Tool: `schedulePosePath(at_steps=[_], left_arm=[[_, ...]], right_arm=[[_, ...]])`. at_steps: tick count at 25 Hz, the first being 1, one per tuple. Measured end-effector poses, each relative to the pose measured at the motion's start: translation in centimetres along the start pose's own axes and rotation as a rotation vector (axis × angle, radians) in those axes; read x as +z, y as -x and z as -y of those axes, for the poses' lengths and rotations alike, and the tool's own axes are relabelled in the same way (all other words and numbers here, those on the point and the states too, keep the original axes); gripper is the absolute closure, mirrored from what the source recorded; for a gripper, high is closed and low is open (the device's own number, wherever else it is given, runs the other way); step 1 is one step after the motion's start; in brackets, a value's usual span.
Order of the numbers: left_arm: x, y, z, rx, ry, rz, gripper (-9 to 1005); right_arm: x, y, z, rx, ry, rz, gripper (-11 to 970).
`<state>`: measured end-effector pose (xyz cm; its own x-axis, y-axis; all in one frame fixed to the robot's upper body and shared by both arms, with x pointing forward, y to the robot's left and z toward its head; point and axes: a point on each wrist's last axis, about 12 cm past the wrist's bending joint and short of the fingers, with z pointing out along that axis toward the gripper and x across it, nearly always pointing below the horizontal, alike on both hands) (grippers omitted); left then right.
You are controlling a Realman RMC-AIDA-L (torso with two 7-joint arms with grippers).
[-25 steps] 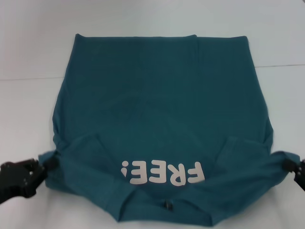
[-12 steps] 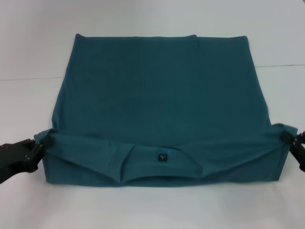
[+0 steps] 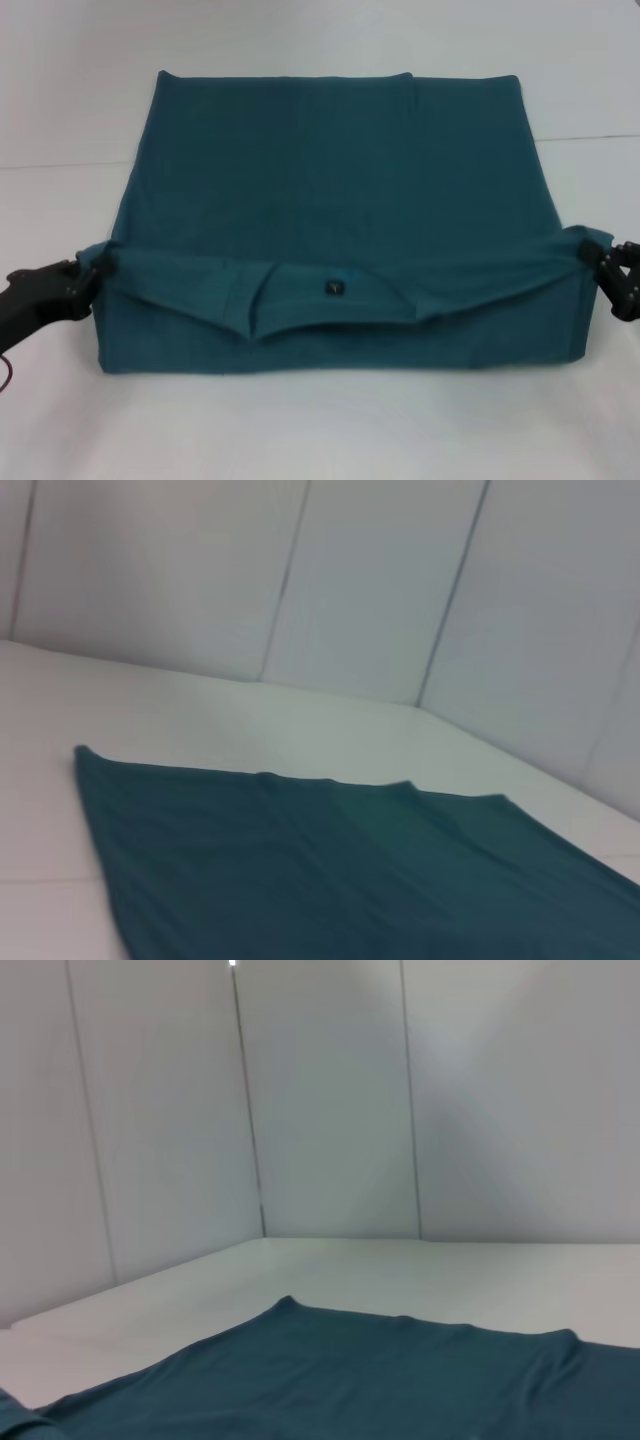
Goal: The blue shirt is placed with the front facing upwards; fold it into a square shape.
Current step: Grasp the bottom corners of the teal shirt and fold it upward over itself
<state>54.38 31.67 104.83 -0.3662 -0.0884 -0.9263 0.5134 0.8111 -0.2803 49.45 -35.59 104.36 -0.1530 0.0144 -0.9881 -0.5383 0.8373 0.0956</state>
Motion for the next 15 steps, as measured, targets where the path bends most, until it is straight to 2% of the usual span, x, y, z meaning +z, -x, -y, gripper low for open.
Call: schedulePosePath(at_steps=[4,15], left_arm=[[0.6,0.6,-0.5,0.0,0.041,0.018,945],[3.5,2.5,-1.2,0.026,0.133,0.006,946]], right_arm=[[0.7,0.4,0.7,0.034,-0.039,-0.001,912],[3.3,1.1,1.8,0.01,-0.099,-0.032,911]])
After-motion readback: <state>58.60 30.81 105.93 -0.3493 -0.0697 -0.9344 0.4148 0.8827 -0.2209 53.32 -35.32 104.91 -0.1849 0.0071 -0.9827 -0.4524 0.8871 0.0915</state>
